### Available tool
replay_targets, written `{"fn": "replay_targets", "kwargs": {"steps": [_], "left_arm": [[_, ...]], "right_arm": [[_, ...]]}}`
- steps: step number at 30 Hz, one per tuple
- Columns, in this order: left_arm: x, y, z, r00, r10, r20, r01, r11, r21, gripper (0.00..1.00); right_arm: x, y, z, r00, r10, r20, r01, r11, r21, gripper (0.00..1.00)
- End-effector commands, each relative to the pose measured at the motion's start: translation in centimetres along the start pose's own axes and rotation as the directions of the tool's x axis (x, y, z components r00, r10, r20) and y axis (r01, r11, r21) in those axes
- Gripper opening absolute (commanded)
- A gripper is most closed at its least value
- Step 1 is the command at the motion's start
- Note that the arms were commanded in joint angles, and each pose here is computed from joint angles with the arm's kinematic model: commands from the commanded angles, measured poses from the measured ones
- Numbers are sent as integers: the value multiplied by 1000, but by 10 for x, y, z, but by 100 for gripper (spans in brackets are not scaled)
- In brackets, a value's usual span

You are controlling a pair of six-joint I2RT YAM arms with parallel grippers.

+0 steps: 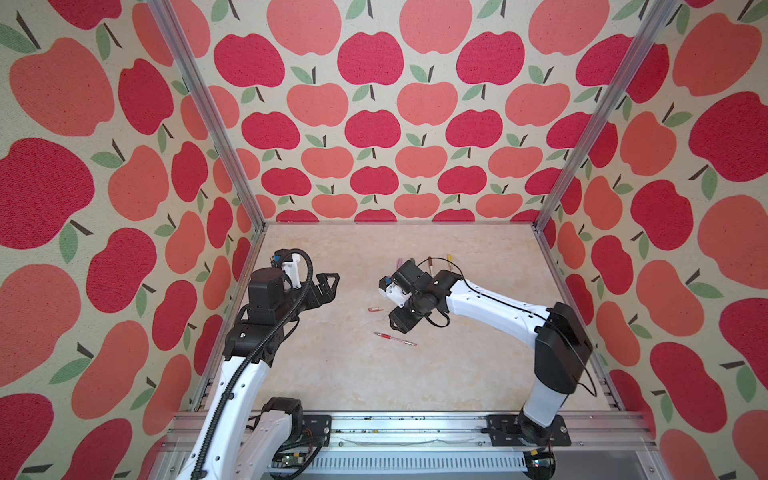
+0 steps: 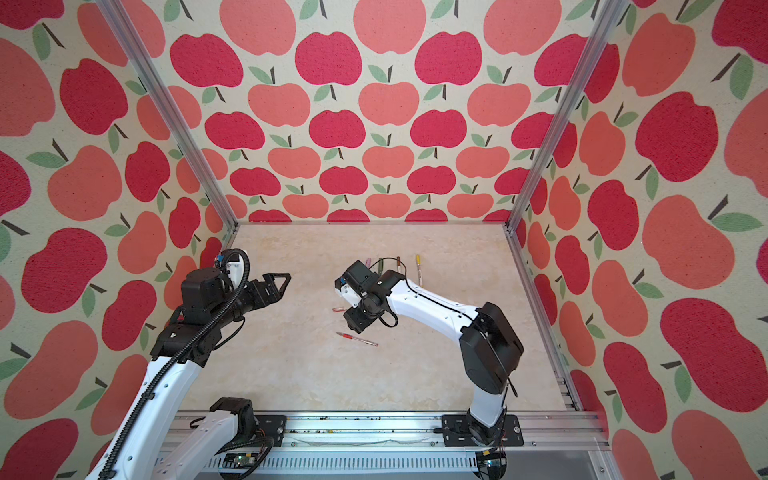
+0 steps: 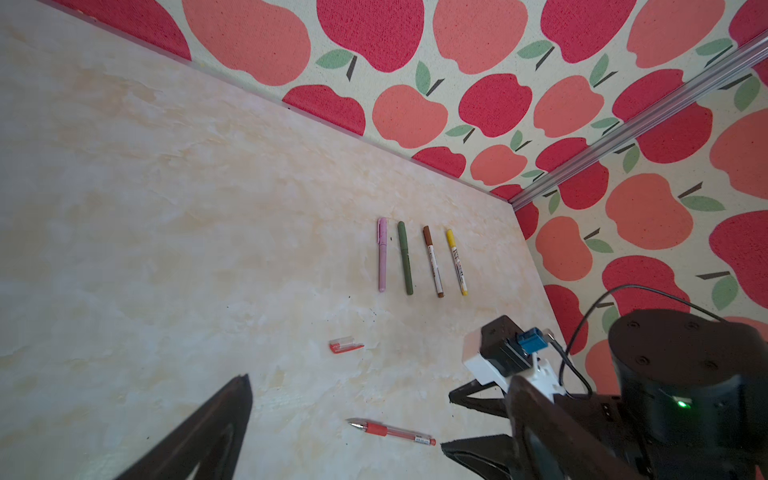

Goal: Insert the pens into the pen caps
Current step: 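Reach left gripper to the red gel pen and grasp it while right gripper withdraws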

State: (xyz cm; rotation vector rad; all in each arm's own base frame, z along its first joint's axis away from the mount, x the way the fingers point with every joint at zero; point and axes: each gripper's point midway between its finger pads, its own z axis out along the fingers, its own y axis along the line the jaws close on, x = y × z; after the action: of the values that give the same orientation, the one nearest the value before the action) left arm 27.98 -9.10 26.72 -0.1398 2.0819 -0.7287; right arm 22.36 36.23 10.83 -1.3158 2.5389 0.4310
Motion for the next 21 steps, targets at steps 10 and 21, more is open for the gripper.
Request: {"fn": "replay_targets", "kwargs": {"steps": [10, 21], "left_arm": [[28, 6, -5, 998, -69, 10, 68, 995, 70, 99], [33, 14, 0, 996, -93, 9, 92, 994, 57, 99]], "right_arm": [[1, 0, 62, 976, -134, -171, 140, 990, 23, 55], [16, 10, 96, 945, -195, -264, 211, 977, 33, 48]]}}
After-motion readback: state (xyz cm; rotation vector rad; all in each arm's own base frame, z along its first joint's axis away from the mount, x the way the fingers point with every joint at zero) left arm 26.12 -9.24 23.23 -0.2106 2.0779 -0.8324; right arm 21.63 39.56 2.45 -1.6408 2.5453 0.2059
